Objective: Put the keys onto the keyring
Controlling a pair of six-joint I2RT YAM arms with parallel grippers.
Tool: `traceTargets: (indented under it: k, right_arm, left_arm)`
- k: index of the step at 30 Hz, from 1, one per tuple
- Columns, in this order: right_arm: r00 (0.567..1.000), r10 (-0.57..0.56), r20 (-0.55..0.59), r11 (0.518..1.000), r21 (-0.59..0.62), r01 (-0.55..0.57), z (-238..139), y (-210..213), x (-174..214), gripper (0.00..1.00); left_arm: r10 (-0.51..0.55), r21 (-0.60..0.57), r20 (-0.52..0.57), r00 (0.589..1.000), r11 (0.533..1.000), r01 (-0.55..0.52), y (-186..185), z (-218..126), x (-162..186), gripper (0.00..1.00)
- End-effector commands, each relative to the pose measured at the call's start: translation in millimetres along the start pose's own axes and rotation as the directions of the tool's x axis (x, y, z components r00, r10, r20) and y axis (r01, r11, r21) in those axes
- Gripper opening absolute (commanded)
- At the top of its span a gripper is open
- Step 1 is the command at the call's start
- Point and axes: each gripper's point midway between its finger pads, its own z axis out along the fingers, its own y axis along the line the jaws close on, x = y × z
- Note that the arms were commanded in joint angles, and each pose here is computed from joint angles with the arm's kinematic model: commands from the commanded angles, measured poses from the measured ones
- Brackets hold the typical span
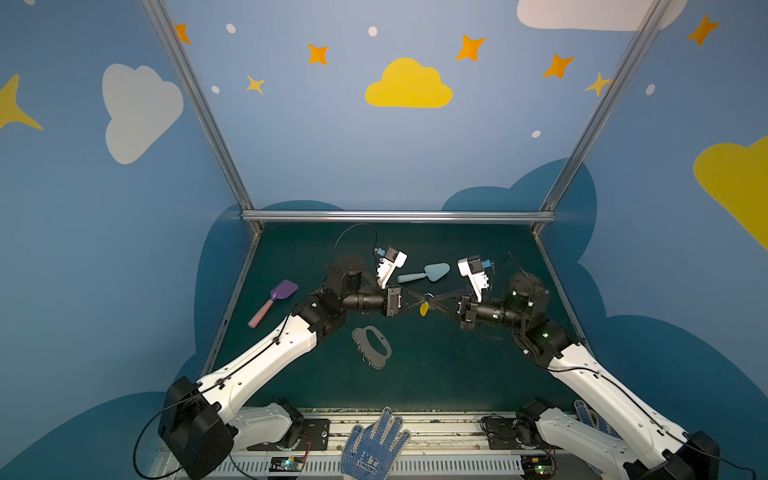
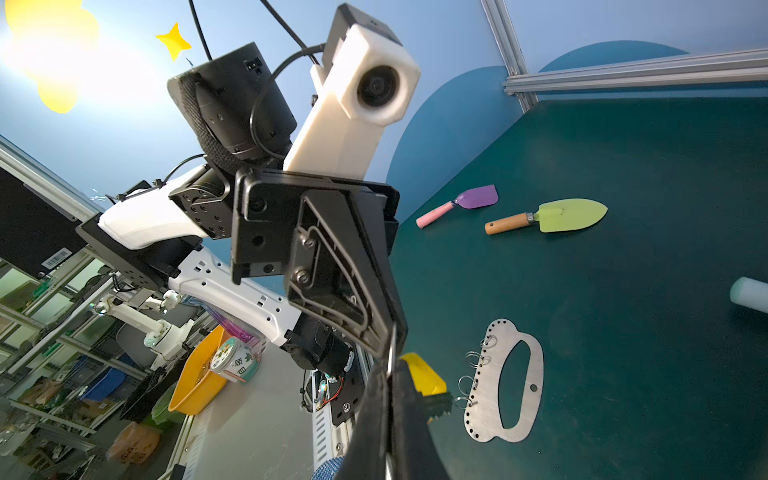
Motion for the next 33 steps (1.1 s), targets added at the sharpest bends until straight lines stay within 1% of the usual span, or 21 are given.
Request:
traceTargets:
  k: [1,2,3,4,7,9,13,16,20,25,30,33]
  right_arm:
    - [1.000,-0.001,-0.001,1.000,0.008,0.001,-1.1,-2.9,3.5,0.00]
    - [1.000,0.001,-0.002,1.000,0.008,-0.001,-1.3,-2.6,3.6,0.03]
    - [1.000,0.001,-0.002,1.000,0.014,-0.001,-1.7,-3.4,3.4,0.09]
    - [1.000,0.005,0.000,1.000,0.028,-0.005,-2.4,-5.1,2.9,0.18]
    - [1.000,0.013,0.002,0.999,0.050,-0.013,-6.6,-7.6,1.2,0.26]
    - [1.000,0.024,0.012,0.997,0.073,-0.025,-11.3,-11.0,-1.5,0.34]
    - [0.998,0.045,0.046,0.995,0.091,-0.049,-20.8,-14.1,-8.4,0.40]
    - [0.997,0.067,0.047,0.994,0.083,-0.070,-21.6,-14.5,-10.5,0.42]
    - [0.994,0.106,0.004,0.994,0.009,-0.106,-14.0,-8.6,-6.8,0.40]
    - [0.992,0.115,-0.046,0.992,-0.039,-0.117,-6.6,-1.9,0.6,0.41]
    - [0.993,0.113,-0.028,0.992,-0.048,-0.115,-7.0,1.3,-1.7,0.41]
    - [0.993,0.113,-0.015,0.993,-0.044,-0.114,-7.7,1.4,-4.2,0.44]
  left_arm:
    - [0.043,0.035,0.016,0.999,0.998,-0.044,-16.5,-4.4,-6.0,0.04]
    - [0.050,0.038,0.018,0.999,0.998,-0.051,-18.4,-5.2,-6.2,0.04]
    - [0.054,0.036,0.019,0.998,0.998,-0.055,-18.8,-5.4,-6.7,0.04]
    - [0.060,0.026,0.018,0.998,0.998,-0.060,-17.5,-5.9,-6.5,0.04]
    - [0.076,-0.014,0.009,0.997,0.997,-0.076,-12.6,-6.7,-4.9,0.04]
    - [0.090,-0.031,0.002,0.996,0.995,-0.090,-9.9,-7.1,-3.6,0.04]
    - [0.118,-0.039,-0.014,0.993,0.992,-0.118,-7.5,-6.4,-0.8,0.04]
    - [0.128,-0.046,-0.028,0.991,0.991,-0.129,-6.4,-5.2,1.0,0.04]
    - [0.133,-0.058,-0.039,0.990,0.989,-0.135,-6.1,-4.7,1.0,0.04]
    - [0.143,-0.078,-0.044,0.989,0.986,-0.146,-3.6,-4.8,2.2,0.04]
    - [0.148,-0.089,-0.055,0.987,0.984,-0.153,-2.9,-4.6,3.7,0.04]
    - [0.148,-0.096,-0.058,0.987,0.984,-0.153,-1.8,-4.4,4.6,0.04]
